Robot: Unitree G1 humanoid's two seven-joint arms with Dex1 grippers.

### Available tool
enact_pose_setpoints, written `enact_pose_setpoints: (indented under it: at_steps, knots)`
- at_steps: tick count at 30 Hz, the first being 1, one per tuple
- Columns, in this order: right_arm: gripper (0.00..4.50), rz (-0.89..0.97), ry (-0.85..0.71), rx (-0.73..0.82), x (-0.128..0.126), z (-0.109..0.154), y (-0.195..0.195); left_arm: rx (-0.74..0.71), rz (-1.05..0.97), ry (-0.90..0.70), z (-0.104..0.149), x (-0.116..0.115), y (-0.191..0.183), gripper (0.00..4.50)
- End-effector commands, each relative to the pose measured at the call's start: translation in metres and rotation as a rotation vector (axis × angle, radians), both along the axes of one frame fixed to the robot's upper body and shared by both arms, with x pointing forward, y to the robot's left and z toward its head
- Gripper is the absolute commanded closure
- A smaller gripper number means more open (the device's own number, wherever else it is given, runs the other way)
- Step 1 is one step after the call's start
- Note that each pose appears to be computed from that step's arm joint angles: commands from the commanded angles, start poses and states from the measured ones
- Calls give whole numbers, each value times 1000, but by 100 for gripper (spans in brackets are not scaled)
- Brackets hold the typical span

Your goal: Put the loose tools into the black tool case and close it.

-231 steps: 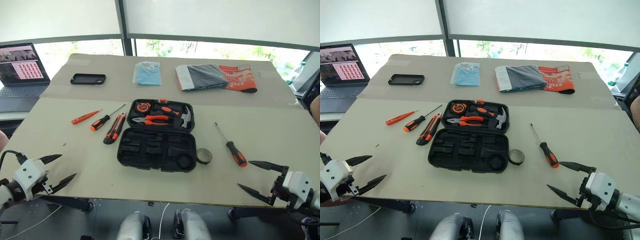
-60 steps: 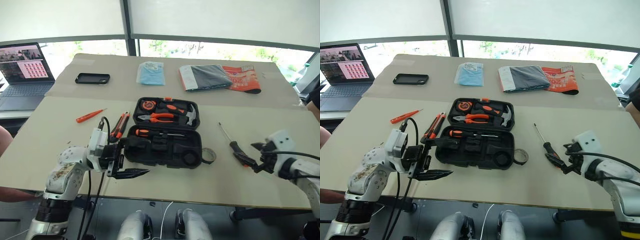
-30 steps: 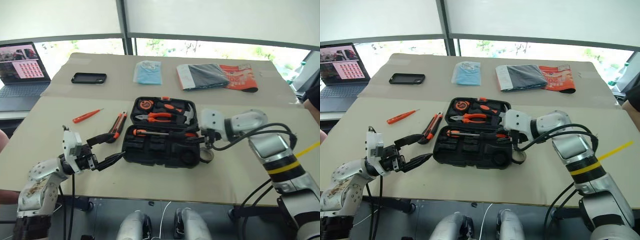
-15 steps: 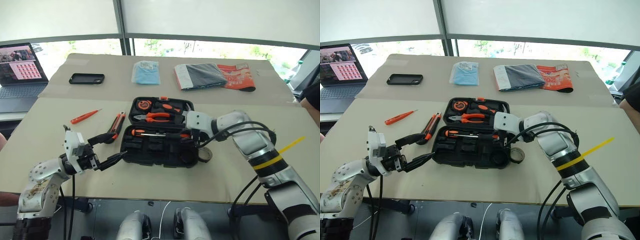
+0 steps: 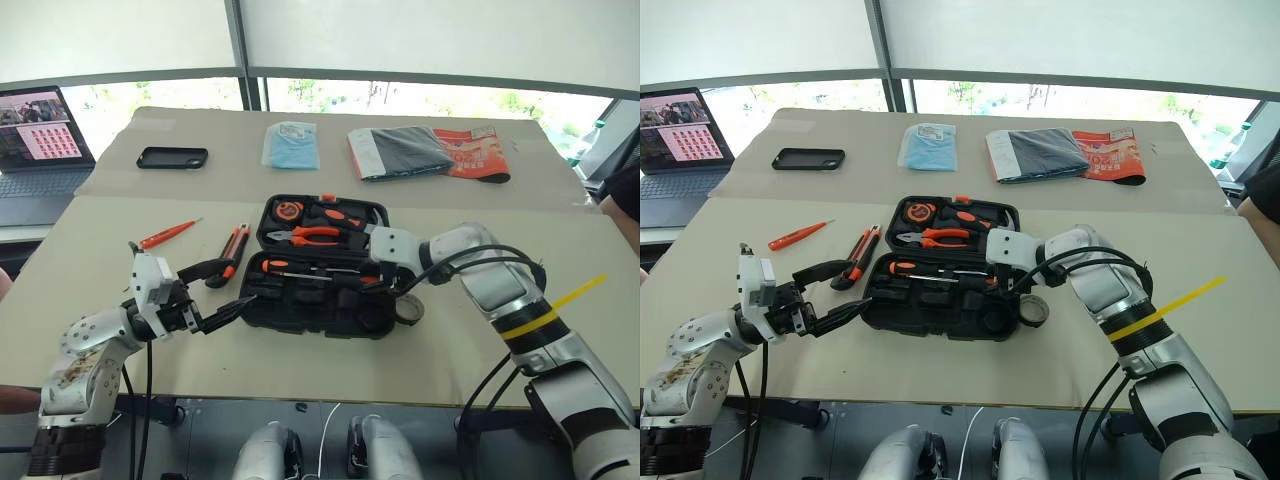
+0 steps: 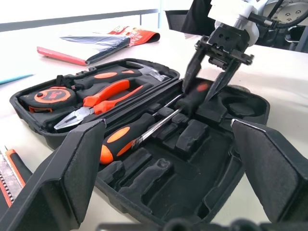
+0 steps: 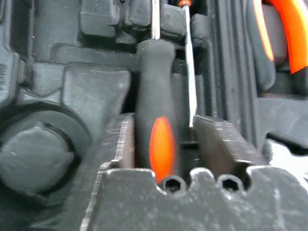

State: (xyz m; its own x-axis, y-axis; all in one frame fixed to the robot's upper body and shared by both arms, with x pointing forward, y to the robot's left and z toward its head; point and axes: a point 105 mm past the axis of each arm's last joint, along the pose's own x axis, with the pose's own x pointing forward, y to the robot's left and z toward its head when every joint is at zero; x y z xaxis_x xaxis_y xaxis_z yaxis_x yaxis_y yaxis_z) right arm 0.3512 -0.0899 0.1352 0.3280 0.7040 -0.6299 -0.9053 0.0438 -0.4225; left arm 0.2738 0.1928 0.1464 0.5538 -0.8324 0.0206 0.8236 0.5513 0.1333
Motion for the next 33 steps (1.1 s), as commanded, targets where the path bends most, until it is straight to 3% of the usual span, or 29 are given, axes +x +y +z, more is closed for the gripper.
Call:
enact_pose_setpoints:
  at_steps: [1,6,8,10,17,27,33]
  knots:
    - [90,87,-90,104,-1,36,7,13,3,-35,6,2,2,0]
    - [90,169,-6,307,-14,58,8,12,27,-39,3,2,5,0]
    - [142,173,67,438,-18,59,11,7,36,-44,3,3,5,0]
    - [195,144,92,476,-15,47,12,6,39,-45,3,4,6,0]
    - [443,78,5,316,-1,-4,14,24,55,-36,0,3,9,0]
    - [443,26,48,202,5,-45,19,57,74,48,-11,-2,19,0]
    - [443,81,46,178,-1,-48,33,66,100,55,-12,1,24,0]
